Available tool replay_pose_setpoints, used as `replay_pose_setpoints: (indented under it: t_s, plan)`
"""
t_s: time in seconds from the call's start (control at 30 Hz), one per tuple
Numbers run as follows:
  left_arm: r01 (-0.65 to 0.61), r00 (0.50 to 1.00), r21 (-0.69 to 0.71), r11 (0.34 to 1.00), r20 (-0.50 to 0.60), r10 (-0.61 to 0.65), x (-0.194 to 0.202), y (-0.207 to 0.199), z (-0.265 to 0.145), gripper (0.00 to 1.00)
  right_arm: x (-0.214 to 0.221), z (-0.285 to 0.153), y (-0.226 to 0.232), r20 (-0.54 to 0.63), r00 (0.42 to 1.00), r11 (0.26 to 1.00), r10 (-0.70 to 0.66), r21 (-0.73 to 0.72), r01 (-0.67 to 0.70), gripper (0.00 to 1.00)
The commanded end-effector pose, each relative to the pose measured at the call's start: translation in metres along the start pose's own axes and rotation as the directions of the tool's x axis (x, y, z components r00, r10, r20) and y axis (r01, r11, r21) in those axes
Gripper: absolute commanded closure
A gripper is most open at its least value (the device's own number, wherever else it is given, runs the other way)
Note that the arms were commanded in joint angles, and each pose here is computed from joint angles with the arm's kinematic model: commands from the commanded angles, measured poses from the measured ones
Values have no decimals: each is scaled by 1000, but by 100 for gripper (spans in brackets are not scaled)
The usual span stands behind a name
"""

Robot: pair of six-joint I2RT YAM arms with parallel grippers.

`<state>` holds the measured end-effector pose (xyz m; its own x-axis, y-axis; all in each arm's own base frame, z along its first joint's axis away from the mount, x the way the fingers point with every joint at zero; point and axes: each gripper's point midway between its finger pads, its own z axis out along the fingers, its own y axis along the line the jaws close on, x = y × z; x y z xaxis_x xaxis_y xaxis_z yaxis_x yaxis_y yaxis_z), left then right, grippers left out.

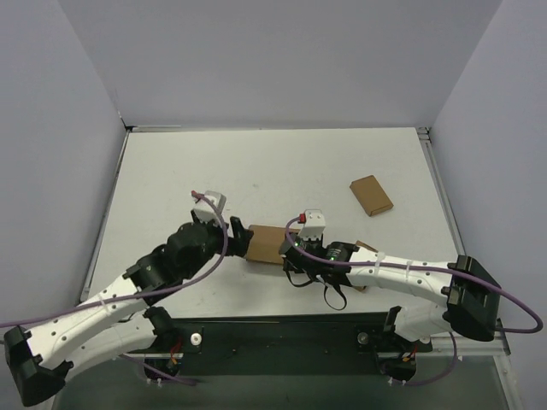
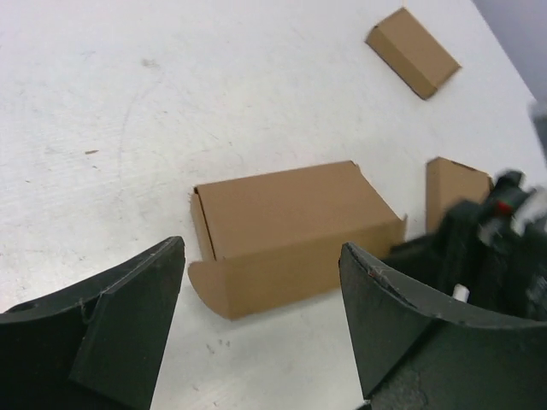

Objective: Fold the paper box

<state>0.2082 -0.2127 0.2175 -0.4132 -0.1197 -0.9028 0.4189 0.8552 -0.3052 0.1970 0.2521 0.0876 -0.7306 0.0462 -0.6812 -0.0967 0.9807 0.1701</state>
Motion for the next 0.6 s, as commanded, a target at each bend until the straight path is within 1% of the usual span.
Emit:
replay_pose_setpoints:
  t_s: [0.0, 0.03, 0.1, 0.13, 0.37, 0.43, 0.47, 0.57]
  plan:
    - [82, 991, -24, 996, -107, -85, 2, 25, 41, 19, 3, 3, -5, -12, 1000, 1000, -17, 22, 17, 56]
    - [91, 983, -24, 996, -159, -94, 14, 29, 52, 20, 2, 1, -5, -11, 1000, 1000, -19, 19, 19, 56]
    - [102, 982, -53, 993, -157, -109, 13, 39, 62, 21, -3, -4, -3, -3, 1000, 1000, -27, 10, 27, 56]
    - [91, 979, -63, 994, -175, -101, 20, 42, 68, 21, -5, -7, -3, 3, 999, 999, -34, 8, 34, 55]
    - [80, 978, -62, 995, -190, -90, 29, 45, 85, 21, -29, -29, 0, 45, 998, 999, -47, -25, 48, 46]
    - [80, 978, -69, 994, -187, -92, 32, 48, 88, 21, -34, -35, 3, 49, 997, 998, -58, -37, 60, 43]
    - [86, 978, -81, 993, -184, -100, 33, 53, 90, 21, -38, -37, 2, 49, 997, 997, -55, -42, 57, 39]
    - [95, 978, -95, 991, -177, -111, 35, 60, 94, 21, -47, -42, 6, 30, 999, 996, -35, -82, 37, 36]
